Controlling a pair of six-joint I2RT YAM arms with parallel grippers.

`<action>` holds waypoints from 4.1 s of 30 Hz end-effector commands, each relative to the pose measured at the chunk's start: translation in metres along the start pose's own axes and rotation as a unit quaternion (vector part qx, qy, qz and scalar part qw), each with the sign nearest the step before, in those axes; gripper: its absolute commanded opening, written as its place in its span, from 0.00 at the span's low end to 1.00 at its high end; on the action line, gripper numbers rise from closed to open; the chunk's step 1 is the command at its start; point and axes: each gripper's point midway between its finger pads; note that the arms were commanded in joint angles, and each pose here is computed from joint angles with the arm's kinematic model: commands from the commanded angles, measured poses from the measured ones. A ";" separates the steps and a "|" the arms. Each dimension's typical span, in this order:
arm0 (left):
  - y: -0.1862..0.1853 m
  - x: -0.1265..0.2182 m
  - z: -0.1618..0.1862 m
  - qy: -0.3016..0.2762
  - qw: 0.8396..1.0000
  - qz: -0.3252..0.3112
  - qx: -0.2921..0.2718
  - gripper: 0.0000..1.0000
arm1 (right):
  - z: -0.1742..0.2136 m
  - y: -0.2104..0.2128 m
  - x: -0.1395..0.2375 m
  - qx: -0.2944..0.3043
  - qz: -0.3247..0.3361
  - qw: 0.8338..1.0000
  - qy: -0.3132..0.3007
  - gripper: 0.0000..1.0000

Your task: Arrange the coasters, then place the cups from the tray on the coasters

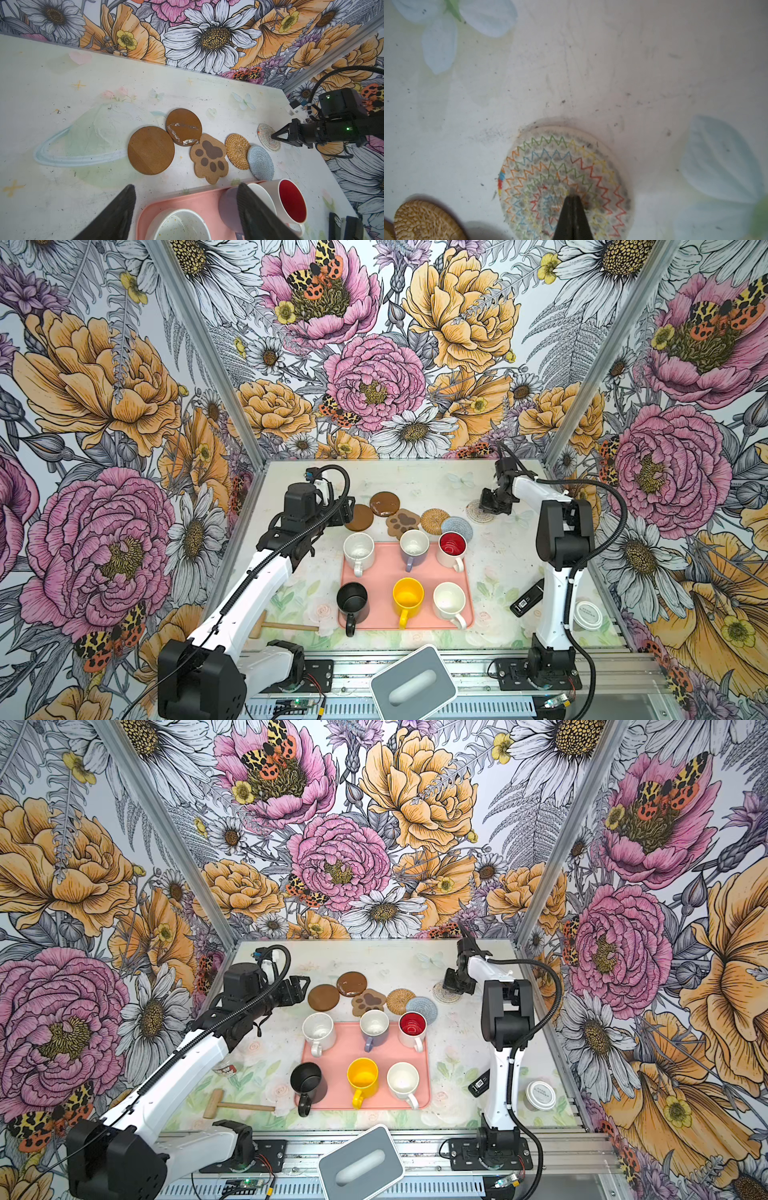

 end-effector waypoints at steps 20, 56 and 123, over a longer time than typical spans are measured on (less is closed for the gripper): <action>-0.001 0.003 0.008 0.002 1.000 -0.001 -0.004 0.79 | 0.058 -0.052 0.007 -0.014 0.069 0.995 0.065 0.00; -0.016 0.015 0.001 -0.016 1.000 0.013 -0.012 0.79 | 0.100 0.069 0.025 0.120 -0.034 0.989 0.075 0.00; -0.227 -0.252 0.107 0.315 0.904 0.288 -0.015 0.00 | 0.060 0.055 -0.019 0.079 -0.034 0.990 0.115 0.00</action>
Point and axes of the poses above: each gripper's point midway between its finger pads, its own x axis back along the fingers, its own y axis along the line the jaws close on, z = x × y, and after that the axes turned 3 degrees about -x, right-handed
